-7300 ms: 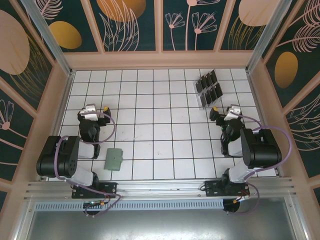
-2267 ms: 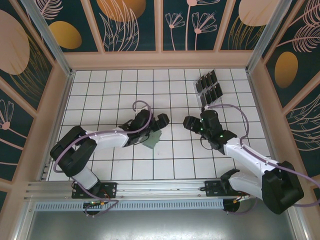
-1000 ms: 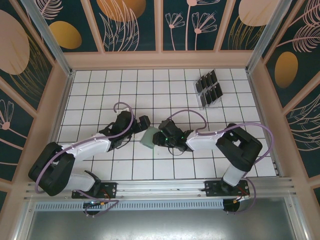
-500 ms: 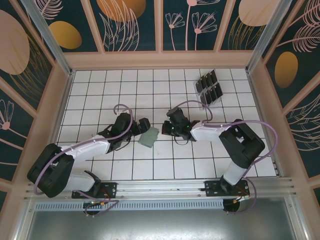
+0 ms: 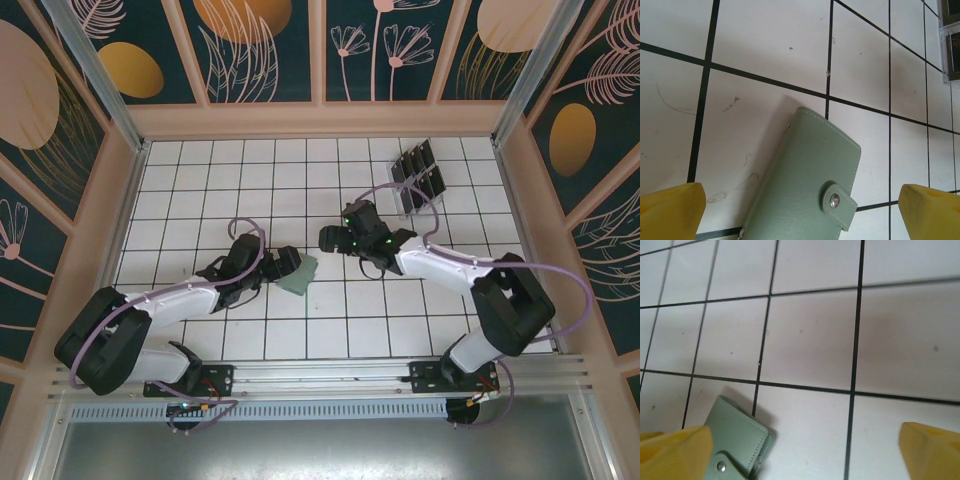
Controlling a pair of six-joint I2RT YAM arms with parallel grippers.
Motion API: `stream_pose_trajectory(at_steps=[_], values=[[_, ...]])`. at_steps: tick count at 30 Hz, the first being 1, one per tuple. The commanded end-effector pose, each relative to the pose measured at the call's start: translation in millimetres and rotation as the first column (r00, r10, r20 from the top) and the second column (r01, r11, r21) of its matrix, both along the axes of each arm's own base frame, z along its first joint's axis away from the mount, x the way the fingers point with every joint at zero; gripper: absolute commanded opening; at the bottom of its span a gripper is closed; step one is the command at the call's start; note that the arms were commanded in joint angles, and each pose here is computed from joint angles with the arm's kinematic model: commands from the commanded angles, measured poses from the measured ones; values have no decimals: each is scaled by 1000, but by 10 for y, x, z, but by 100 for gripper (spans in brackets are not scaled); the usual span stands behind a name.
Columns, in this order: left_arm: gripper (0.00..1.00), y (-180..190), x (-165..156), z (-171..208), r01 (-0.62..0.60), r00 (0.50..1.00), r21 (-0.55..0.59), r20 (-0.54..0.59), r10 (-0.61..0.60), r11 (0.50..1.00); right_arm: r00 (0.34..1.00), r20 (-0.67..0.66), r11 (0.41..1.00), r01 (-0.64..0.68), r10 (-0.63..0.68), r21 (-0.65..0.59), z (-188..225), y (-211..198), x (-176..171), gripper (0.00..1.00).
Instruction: Put the credit cards into the card holder
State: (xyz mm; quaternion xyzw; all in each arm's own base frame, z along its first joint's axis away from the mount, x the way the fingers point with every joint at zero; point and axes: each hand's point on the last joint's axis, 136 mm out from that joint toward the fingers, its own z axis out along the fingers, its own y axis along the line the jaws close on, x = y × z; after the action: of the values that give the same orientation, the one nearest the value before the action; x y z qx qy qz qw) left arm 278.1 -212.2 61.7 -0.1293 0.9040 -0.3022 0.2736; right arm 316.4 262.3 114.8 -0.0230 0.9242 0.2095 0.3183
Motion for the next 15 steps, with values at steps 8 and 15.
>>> stream_pose_trajectory(at_steps=[8, 15], values=[[99, -247, -33, -6, 33, 999, -39, 4, -32, 999, 1000, 2, 964, -26, 26, 263, 194, -225, -132, 99], [99, -367, -111, -66, 43, 999, -60, -18, -45, 997, 999, -32, 945, -21, 33, 326, 84, -252, -317, 75]])
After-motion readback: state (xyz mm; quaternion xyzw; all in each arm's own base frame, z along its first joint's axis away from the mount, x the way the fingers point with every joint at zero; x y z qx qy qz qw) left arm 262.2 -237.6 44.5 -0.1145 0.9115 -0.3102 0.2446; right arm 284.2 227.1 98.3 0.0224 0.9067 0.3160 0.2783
